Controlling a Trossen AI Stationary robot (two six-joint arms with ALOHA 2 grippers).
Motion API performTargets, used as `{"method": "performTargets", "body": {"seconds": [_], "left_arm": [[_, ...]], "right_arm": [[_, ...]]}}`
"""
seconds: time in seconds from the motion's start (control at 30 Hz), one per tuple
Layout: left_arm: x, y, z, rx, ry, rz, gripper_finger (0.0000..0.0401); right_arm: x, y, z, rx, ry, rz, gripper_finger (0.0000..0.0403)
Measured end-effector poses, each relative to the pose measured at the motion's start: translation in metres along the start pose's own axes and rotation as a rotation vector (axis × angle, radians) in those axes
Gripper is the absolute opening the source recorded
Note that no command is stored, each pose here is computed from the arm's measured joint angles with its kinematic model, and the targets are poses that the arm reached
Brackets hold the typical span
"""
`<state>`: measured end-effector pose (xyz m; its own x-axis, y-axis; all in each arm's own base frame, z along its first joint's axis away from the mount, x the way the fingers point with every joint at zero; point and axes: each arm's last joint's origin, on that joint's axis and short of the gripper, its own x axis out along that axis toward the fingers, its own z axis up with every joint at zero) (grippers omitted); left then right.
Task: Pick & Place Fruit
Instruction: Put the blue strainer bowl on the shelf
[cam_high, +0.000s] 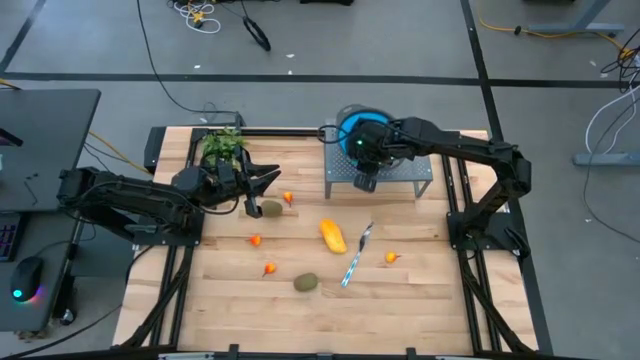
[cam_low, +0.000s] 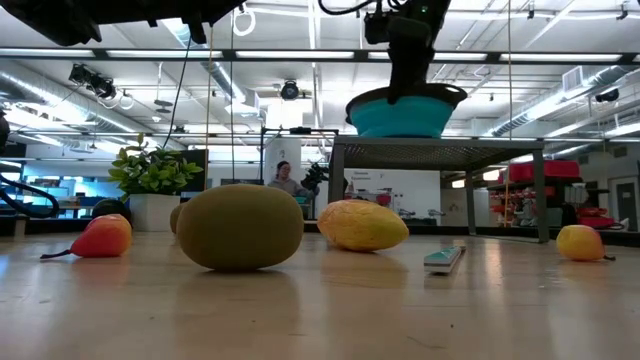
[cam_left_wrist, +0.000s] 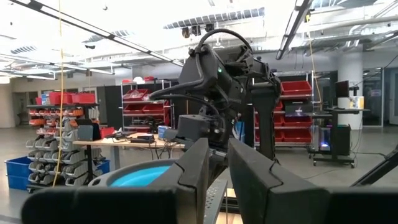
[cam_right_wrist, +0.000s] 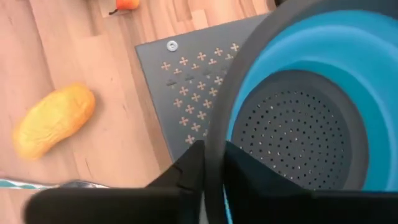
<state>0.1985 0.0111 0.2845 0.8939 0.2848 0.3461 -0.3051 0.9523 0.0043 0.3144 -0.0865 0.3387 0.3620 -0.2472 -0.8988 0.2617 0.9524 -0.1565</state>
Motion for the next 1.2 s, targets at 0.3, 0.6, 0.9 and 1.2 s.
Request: {"method": "performTargets", "body": {"seconds": [0.3, 0.6, 0.9, 1.2], "left_arm": [[0.000, 0.000, 0.000, -0.002, 0.000, 0.000, 0.0071], [0.000, 0.000, 0.000, -0.003, 0.000, 0.000, 0.0071], [0.000, 0.000, 0.000, -0.004, 0.000, 0.000, 0.0071], [0.000, 0.000, 0.000, -0.004, 0.000, 0.000, 0.0071]], "right_arm": [[-0.003, 0.016, 0.009, -0.098, -0.095, -0.041, 0.0028], [-0.004, 0.018, 0.009, -0.117, -0.096, -0.041, 0.0026], [-0.003, 0.017, 0.007, -0.144, -0.072, -0.079, 0.0046], [-0.004, 0.017, 0.005, -0.250, -0.037, -0.129, 0.0050]]}}
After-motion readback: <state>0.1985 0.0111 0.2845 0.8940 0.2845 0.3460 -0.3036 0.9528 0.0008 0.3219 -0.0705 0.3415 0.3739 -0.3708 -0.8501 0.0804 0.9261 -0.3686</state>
